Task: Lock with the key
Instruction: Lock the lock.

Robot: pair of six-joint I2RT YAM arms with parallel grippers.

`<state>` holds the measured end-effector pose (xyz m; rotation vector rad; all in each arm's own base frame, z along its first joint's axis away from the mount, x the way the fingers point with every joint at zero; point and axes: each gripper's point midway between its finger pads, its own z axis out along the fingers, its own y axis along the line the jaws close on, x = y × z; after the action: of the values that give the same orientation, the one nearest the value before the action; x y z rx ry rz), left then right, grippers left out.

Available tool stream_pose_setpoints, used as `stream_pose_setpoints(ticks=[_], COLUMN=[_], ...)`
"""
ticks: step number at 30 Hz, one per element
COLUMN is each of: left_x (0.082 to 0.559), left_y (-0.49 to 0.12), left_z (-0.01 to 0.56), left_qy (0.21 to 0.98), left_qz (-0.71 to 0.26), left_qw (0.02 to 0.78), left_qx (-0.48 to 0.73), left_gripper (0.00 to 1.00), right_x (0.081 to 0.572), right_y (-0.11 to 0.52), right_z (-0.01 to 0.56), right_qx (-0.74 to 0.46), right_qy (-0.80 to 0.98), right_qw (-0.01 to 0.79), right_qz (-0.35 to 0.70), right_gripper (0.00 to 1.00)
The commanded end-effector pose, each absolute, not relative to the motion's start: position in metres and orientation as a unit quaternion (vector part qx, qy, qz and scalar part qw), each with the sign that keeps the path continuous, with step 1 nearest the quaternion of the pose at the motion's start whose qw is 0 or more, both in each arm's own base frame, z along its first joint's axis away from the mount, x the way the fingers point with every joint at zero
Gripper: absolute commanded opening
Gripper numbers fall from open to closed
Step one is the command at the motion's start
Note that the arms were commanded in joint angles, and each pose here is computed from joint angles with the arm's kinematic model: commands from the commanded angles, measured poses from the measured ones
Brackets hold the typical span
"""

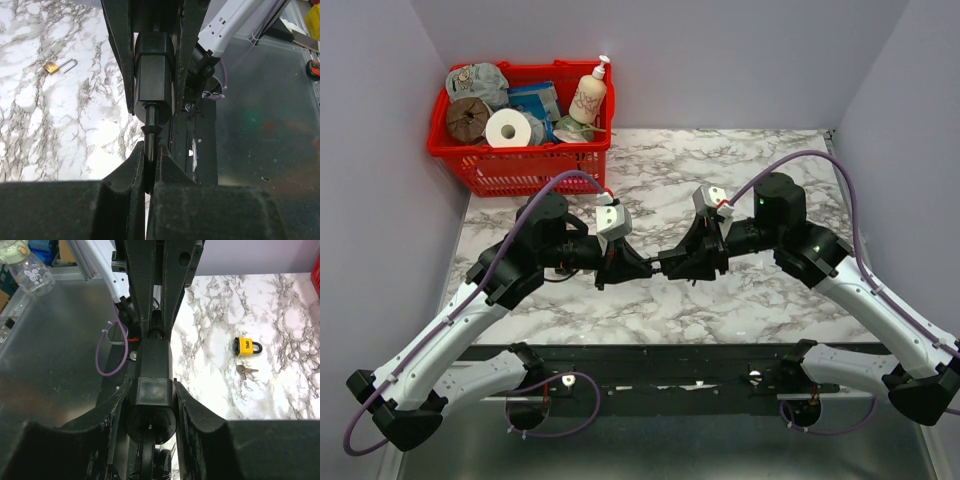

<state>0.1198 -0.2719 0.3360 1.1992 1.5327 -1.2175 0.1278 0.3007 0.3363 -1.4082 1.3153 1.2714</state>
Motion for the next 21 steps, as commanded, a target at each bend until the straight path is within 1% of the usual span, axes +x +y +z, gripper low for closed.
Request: stream_pose_setpoints(ticks=[1, 2, 3, 4, 5, 6, 9, 13, 18, 21], left_x=[0.13, 0.133, 0.133, 0.135, 0.136, 0.134, 0.131, 0.129, 0.13, 0.132], left_y=[-0.273, -0.273, -0.271, -0.27, -0.269, -0.267, -0.261, -0.254, -0.251, -0.254], left_z=[0.376, 0.373, 0.365, 0.359, 0.355, 0.348, 0.337, 0.333, 0.321, 0.327], left_qy=[0.574, 0.581, 0.594, 0.599, 0.605, 0.614, 0.622, 0.616, 0.634, 0.629], left_qz=[-0.478, -0.472, -0.466, -0.458, -0.455, -0.453, -0.449, -0.437, -0.429, -0.439], left_qw=[0.475, 0.473, 0.463, 0.461, 0.456, 0.446, 0.438, 0.447, 0.437, 0.443], left_qx=[0.466, 0.465, 0.465, 0.468, 0.468, 0.468, 0.468, 0.48, 0.472, 0.464], left_gripper=[0.07, 0.15, 0.32, 0.4, 0.46, 0.53, 0.58, 0.58, 0.61, 0.59], right_x=[0.126, 0.128, 0.129, 0.131, 0.134, 0.136, 0.14, 0.142, 0.134, 0.127], right_y=[0.303, 0.303, 0.304, 0.305, 0.307, 0.306, 0.305, 0.303, 0.302, 0.301], right_z=[0.334, 0.334, 0.335, 0.339, 0.339, 0.341, 0.345, 0.351, 0.36, 0.365], right_qx=[-0.553, -0.547, -0.535, -0.53, -0.525, -0.519, -0.51, -0.506, -0.515, -0.522], right_qy=[0.526, 0.533, 0.546, 0.55, 0.555, 0.561, 0.565, 0.561, 0.537, 0.523], right_qw=[0.39, 0.388, 0.382, 0.383, 0.383, 0.382, 0.386, 0.397, 0.402, 0.4], right_qz=[0.515, 0.515, 0.52, 0.52, 0.519, 0.52, 0.521, 0.521, 0.533, 0.542], right_gripper=[0.01, 0.01, 0.01, 0.01, 0.01, 0.01, 0.01, 0.01, 0.01, 0.01])
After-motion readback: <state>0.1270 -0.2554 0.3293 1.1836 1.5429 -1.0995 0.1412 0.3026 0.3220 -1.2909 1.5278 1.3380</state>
